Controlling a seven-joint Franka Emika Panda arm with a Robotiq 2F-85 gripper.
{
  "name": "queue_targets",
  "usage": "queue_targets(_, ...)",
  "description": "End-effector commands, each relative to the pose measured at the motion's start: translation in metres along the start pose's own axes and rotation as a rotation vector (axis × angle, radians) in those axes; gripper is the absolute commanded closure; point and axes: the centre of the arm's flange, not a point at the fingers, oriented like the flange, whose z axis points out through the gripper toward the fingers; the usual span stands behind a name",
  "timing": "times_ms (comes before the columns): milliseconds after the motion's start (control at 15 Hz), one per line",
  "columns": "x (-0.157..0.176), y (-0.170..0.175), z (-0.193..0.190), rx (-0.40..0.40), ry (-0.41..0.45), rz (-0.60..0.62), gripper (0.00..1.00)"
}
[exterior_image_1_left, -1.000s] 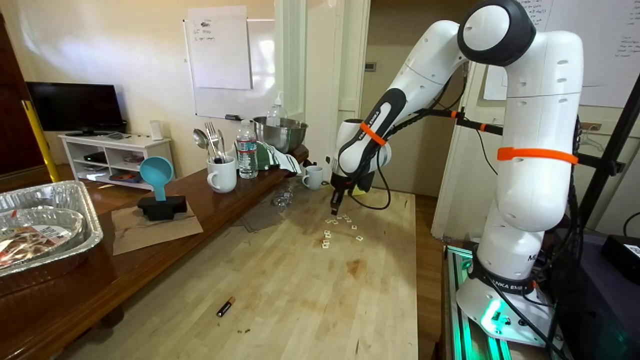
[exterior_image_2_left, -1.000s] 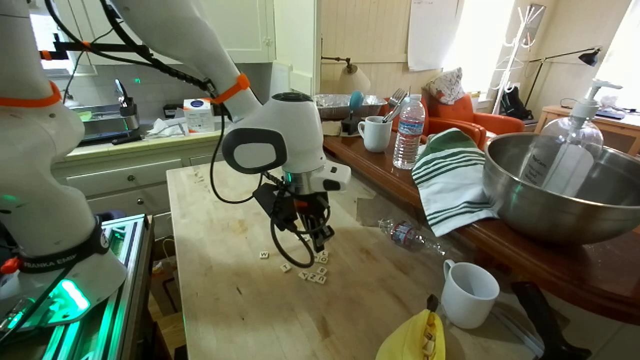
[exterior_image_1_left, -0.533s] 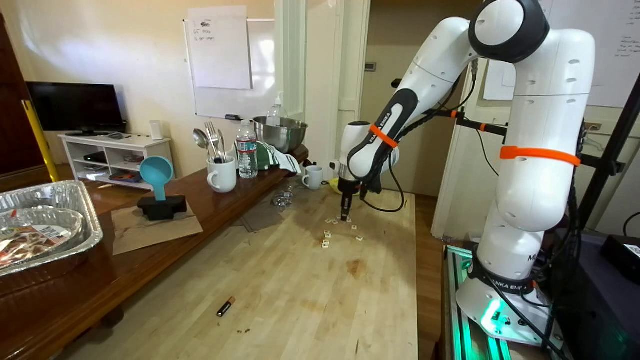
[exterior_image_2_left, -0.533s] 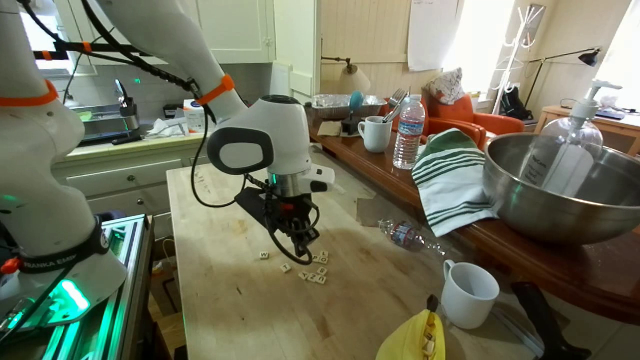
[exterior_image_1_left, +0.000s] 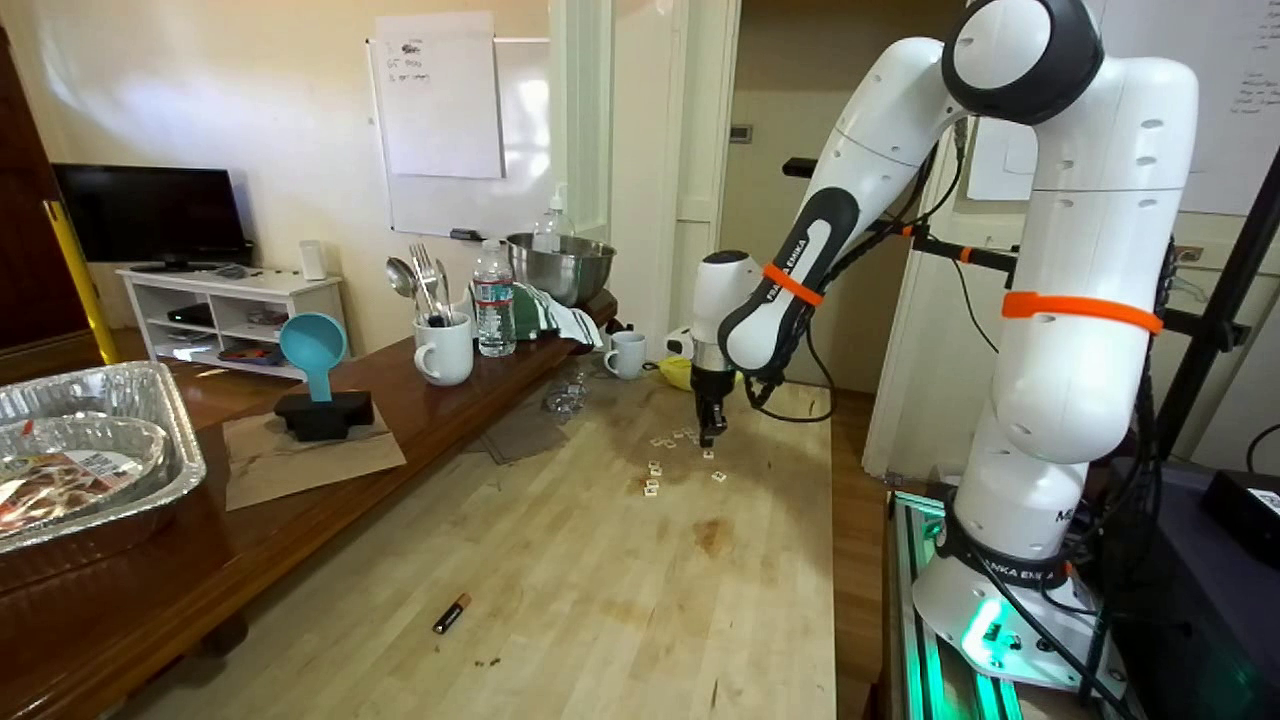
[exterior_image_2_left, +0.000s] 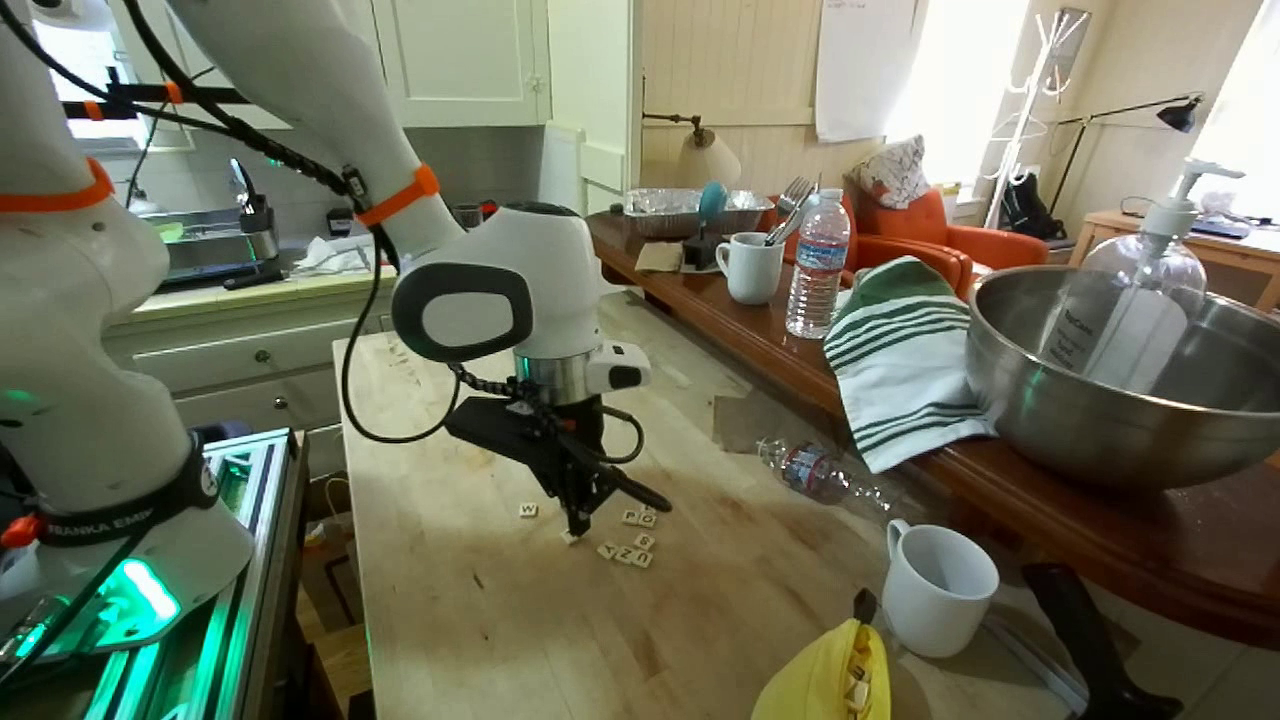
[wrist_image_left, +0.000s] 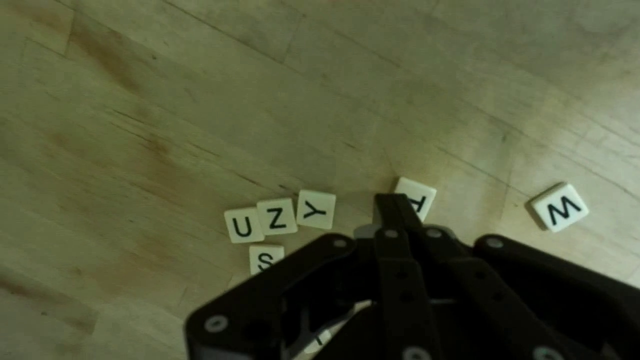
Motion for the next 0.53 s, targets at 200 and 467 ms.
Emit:
queue_targets(200, -0.0135, -0.0063, 0.0014, -0.022, -0.008, -0.127, 1.0)
queue_targets(467, -0.0138, -0.0097, 0.0031, -0.011, -0.007, -0.164, 1.0)
